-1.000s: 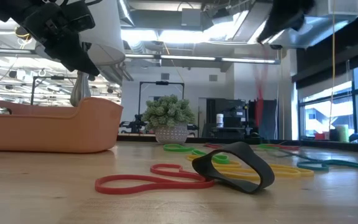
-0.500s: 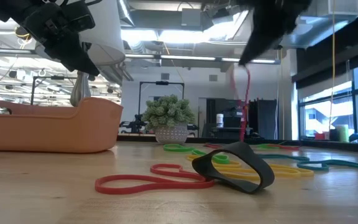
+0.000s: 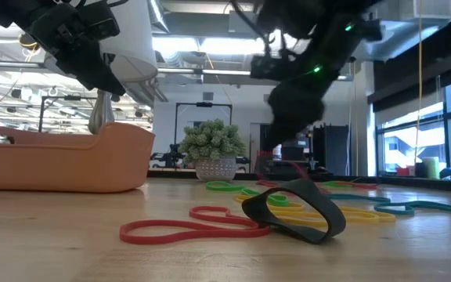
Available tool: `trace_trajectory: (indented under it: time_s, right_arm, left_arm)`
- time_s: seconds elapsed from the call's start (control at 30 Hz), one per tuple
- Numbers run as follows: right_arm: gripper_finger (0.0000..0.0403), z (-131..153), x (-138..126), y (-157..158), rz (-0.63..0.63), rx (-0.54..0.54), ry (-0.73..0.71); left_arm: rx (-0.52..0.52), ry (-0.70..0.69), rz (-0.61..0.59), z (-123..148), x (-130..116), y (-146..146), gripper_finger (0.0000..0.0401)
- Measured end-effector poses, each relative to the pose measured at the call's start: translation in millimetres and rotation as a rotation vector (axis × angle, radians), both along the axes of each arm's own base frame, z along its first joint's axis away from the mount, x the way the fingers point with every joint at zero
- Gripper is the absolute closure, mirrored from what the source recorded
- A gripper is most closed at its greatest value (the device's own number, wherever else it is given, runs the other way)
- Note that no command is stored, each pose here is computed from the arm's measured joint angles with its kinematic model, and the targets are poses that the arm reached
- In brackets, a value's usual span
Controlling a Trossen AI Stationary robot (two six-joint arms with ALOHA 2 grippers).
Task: Pick and place rubber bands into bin
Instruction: Put the red rubber band into the orange bin
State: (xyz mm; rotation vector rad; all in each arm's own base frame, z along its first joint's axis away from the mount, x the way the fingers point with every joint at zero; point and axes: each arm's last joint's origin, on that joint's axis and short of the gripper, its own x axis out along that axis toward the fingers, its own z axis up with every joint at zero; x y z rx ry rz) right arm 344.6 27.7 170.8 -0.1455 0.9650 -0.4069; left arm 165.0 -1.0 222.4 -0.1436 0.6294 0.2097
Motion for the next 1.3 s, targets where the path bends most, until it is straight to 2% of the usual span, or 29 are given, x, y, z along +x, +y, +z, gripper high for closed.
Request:
trace_trajectory:
  time_s: [0.27,0.6,0.8,1.17,1.3]
  right_arm:
    - [0.0403,17.0,8.3,-22.9,-0.003,-0.322,-0.034]
    - [0.0403,29.8,15.5,-16.2,0.06,-0.501,-0.062]
    - [0.0403,49.6,24.3,-1.6,0.098,-0.464,-0.138]
    - [0.0403,123.7,53.2,15.9,0.323,-0.218,-0.444]
    - [0.0403,137.7,64.2,14.1,0.386,-0.16,-0.556]
  left_arm:
    - [0.0,0.0,0.0,0.0,0.0,0.0,0.0398]
    - [0.0,0.005,0.0,-0.4,-0.3,0.0,0.0398]
    - [0.001,0.005,0.0,-0.4,-0.3,0.0,0.0398]
    - [0.006,0.005,0.007,-0.4,-0.3,0.3,0.0398]
    - [0.027,0.004,0.034,-0.2,-0.5,1.2,0.0398]
